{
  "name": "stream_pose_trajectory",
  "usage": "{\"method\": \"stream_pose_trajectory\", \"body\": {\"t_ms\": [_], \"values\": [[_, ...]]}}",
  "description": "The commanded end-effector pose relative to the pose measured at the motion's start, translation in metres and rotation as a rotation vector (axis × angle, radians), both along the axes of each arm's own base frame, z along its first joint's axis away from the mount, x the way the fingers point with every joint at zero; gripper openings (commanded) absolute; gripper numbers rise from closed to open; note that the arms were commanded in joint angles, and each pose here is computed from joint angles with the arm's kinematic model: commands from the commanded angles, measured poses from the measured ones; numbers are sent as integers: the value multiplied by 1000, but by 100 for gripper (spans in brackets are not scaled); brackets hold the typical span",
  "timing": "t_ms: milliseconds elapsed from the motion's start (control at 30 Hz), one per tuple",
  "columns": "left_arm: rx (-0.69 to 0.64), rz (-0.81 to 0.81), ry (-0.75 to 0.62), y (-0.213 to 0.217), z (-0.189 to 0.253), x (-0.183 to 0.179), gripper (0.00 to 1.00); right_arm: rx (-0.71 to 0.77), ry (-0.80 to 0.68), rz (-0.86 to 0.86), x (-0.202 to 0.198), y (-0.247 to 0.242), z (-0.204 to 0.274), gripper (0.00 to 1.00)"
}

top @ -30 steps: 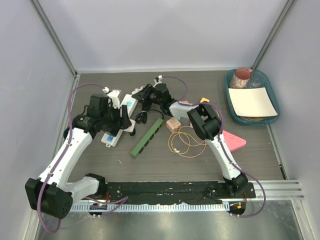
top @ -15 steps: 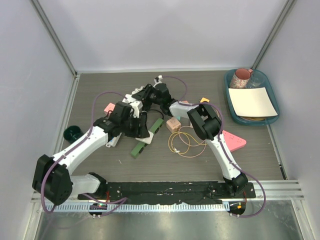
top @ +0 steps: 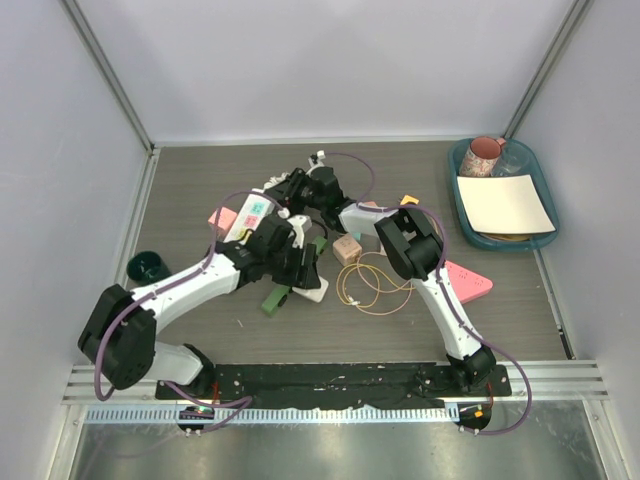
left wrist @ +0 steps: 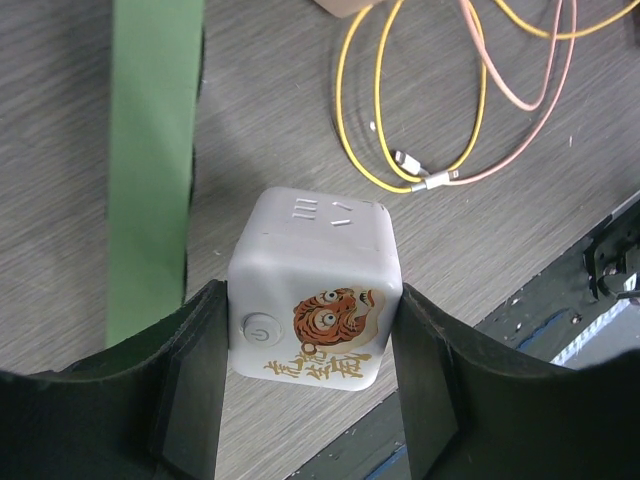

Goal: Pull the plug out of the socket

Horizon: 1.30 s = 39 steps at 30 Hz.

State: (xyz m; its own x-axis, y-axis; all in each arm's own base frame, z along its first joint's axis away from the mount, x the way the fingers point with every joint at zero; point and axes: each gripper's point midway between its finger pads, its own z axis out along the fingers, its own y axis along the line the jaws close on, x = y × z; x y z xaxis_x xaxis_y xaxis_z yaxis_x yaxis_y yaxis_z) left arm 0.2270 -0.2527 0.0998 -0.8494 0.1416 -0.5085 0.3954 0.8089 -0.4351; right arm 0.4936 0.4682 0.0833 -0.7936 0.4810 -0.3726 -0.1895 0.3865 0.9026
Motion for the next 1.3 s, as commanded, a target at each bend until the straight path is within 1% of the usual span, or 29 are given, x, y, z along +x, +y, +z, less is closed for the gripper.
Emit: {"method": "stream_pose_trajectory", "body": {"t_ms": [0,67,133,200,233,300,333,400,433,533,600,633,667,733,833,867,933,967,1033,1100,1167,1233,1267], "values": [[-44,-15,-21,-18,-2,2,17,-36,-134,1,7,-4,16,1],[-38,-19,-18,-20,-7,2,34,-37,-133,-3,8,-7,15,1],[-26,-19,-7,-19,-10,1,55,-37,-132,-6,8,-8,15,1],[-27,-22,-24,-20,-5,5,62,-37,-128,-5,6,-9,13,1],[-20,-19,-31,-18,-1,5,68,-37,-131,-5,6,-9,14,1],[2,-8,-90,-15,14,16,75,-40,-132,-1,6,-10,15,1],[27,-4,-96,-10,19,16,83,-42,-138,3,5,-10,16,1],[53,-1,-169,-7,41,28,88,-44,-141,1,5,-12,18,1],[75,-5,-173,-2,44,27,99,-44,-143,2,5,-12,18,1],[108,-22,-219,1,61,33,100,-42,-144,5,4,-13,20,1],[156,-6,-243,12,72,37,100,-37,-150,9,4,-13,25,1],[241,71,-294,30,74,49,100,-34,-151,17,2,-12,26,1],[271,108,-329,41,83,53,100,-32,-151,21,1,-12,27,1],[377,189,-392,71,93,64,100,-28,-162,32,-2,-12,32,1],[434,289,-421,110,107,74,100,-32,-182,53,-7,-13,37,1],[460,359,-414,132,108,80,100,-31,-190,60,-8,-13,39,1],[485,431,-395,158,108,81,100,-32,-200,78,-9,-14,41,1],[510,493,-367,180,100,83,100,-29,-205,98,-13,-13,43,1],[510,590,-344,207,97,85,100,-32,-218,112,-15,-14,45,1],[494,627,-316,217,87,83,100,-34,-225,119,-17,-14,46,1],[468,704,-278,227,79,82,100,-42,-227,117,-18,-15,47,1],[445,803,-243,234,77,81,98,-48,-227,115,-18,-16,47,1],[405,885,-210,234,79,77,96,-46,-225,114,-19,-16,48,1]]}}
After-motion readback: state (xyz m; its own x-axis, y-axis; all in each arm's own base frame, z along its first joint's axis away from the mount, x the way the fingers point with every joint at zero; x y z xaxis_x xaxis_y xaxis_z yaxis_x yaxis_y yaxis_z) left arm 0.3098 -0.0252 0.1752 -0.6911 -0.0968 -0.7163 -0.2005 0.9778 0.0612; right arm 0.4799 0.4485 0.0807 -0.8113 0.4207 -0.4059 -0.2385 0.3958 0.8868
